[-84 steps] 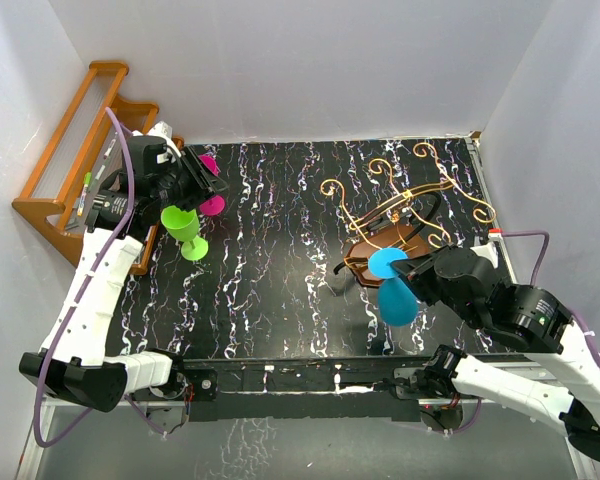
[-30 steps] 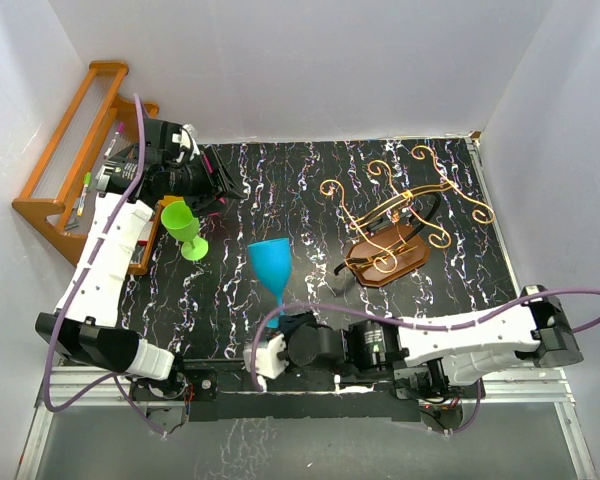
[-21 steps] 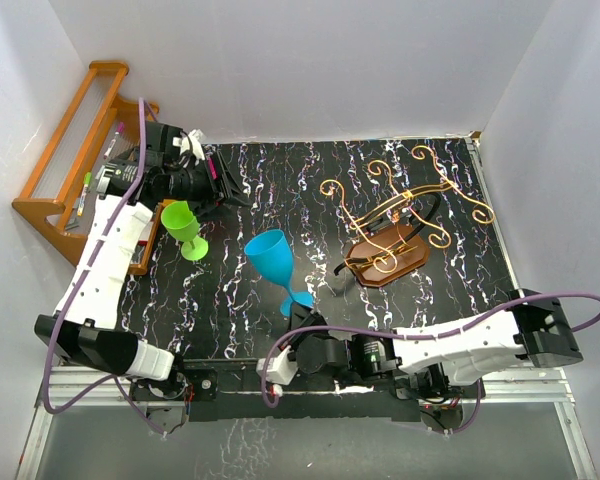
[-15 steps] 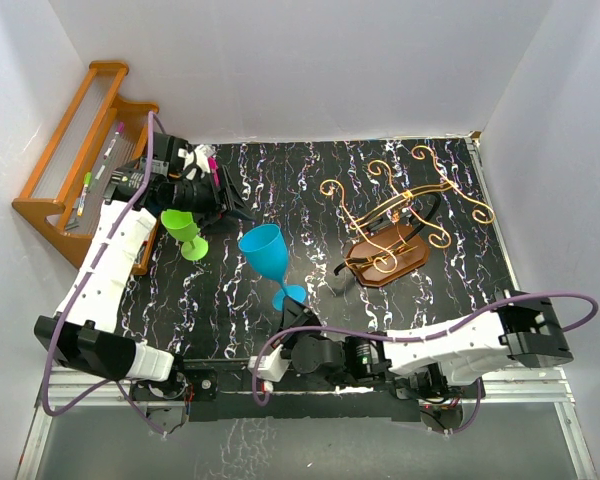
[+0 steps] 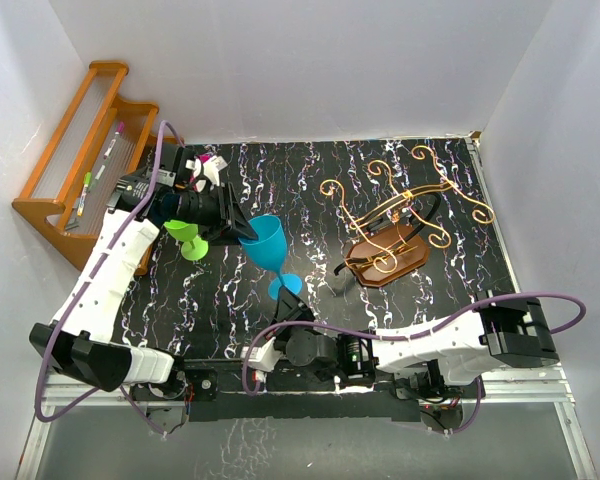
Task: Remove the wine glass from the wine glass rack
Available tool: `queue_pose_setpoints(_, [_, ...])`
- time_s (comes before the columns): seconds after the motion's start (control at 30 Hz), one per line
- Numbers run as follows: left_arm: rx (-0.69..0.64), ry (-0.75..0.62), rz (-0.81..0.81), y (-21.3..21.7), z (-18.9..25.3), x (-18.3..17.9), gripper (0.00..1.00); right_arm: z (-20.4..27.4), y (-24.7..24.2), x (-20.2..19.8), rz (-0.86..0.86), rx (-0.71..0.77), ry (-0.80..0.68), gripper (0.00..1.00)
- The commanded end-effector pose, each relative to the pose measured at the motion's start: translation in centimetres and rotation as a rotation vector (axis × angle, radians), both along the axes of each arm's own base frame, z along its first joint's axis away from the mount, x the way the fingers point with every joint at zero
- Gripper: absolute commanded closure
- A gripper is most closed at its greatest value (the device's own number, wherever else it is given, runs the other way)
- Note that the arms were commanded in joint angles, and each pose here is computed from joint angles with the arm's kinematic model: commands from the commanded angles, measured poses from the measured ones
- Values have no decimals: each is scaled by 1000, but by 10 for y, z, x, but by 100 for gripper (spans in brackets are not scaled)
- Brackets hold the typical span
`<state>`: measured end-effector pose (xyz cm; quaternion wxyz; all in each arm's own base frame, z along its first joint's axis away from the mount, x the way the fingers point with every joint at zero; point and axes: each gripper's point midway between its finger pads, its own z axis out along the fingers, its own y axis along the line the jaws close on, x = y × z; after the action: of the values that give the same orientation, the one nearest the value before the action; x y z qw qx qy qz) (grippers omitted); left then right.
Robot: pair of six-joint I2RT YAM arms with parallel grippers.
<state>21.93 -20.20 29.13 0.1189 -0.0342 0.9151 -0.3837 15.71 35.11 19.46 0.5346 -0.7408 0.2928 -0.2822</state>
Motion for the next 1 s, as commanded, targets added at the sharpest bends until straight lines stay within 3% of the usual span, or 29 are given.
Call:
queue_pose_setpoints(0.0, [38,0,-38,6,-1,-20,86,30,5,7,-41,109,-24,92])
queue_pose_setpoints(0.03, [59,0,-31,9,-3,-19,99,31,4,7,-46,113,-23,92])
queue_pose_setpoints(0.13, [155,-28,12,23,-6,-12,100,30,-1,9,-71,122,-21,88])
queue_pose_setpoints(0.27, [333,-123,136,54,-2,12,100,27,-10,9,-118,140,-12,52])
queue_pose_setpoints(0.33, [397,-190,212,68,7,28,100,22,-14,4,-119,135,9,47])
queue_pose_setpoints(0.63, [611,-465,538,120,35,102,100,10,-30,-15,-147,139,104,44])
queue_pose_setpoints(0.8, [765,-494,589,135,9,141,100,13,-39,-19,-182,177,128,44])
queue_pose_setpoints(0.97, [826,-475,567,131,-28,171,100,19,-46,-20,-216,218,136,44])
